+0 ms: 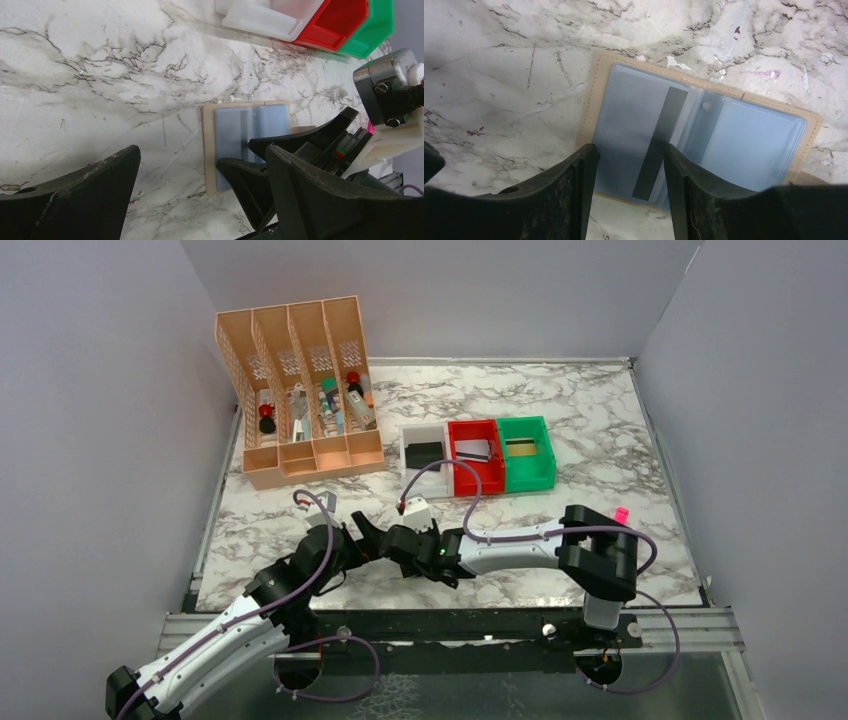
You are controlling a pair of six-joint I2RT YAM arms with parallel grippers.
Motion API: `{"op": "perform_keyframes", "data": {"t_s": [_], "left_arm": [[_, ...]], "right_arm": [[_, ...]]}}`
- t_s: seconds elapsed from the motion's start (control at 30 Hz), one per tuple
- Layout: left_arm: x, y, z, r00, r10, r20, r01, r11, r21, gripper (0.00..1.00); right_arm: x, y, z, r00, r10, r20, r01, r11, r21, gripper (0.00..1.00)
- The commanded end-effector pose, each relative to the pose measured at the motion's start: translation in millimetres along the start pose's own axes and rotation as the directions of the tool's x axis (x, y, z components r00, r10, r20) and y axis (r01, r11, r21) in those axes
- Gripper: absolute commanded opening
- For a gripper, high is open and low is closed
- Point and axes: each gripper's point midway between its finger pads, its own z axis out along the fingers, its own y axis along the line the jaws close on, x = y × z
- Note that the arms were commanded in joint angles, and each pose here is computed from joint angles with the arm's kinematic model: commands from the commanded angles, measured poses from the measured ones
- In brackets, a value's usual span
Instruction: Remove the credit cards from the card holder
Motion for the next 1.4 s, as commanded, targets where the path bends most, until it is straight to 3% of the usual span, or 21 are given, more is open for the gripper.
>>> {"op": "perform_keyframes", "data": {"t_s": [0.0, 0.33, 0.7, 1.17, 1.37], "left_arm": [[-4, 1, 1, 1.0, -0.007, 0.02, 0.008, 1.0, -0.007, 0.99], [-6, -1, 0, 1.0, -0.006, 0.022, 0.007, 1.0, -0.002, 0.99], [-3, 0, 1, 1.0, -0.016, 0.015, 0.016, 1.0, -0.004, 0.99], [-1, 1, 1, 1.0, -0.016, 0.01, 0.016, 1.0, -0.005, 0.99], [-1, 0, 1, 1.0, -0.023, 0.01, 0.023, 1.0, 0.0, 0.99]], "right_arm": [[18, -29, 3, 0.999, -0.034, -0.032, 0.037, 0.994, 0.107, 0.57], [28, -27, 11, 0.998, -0.03, -0.049, 0.034, 0.995, 0.093, 0.57], [38, -27, 13, 0.998, 0.009, -0.065, -0.004, 0.997, 0.071, 0.36], [21, -7, 1, 0.996, 0.046, -0.079, -0.052, 0.995, -0.079, 0.4], [17, -7, 0, 0.994, 0.069, -0.088, -0.078, 0.991, -0.11, 0.3]]}}
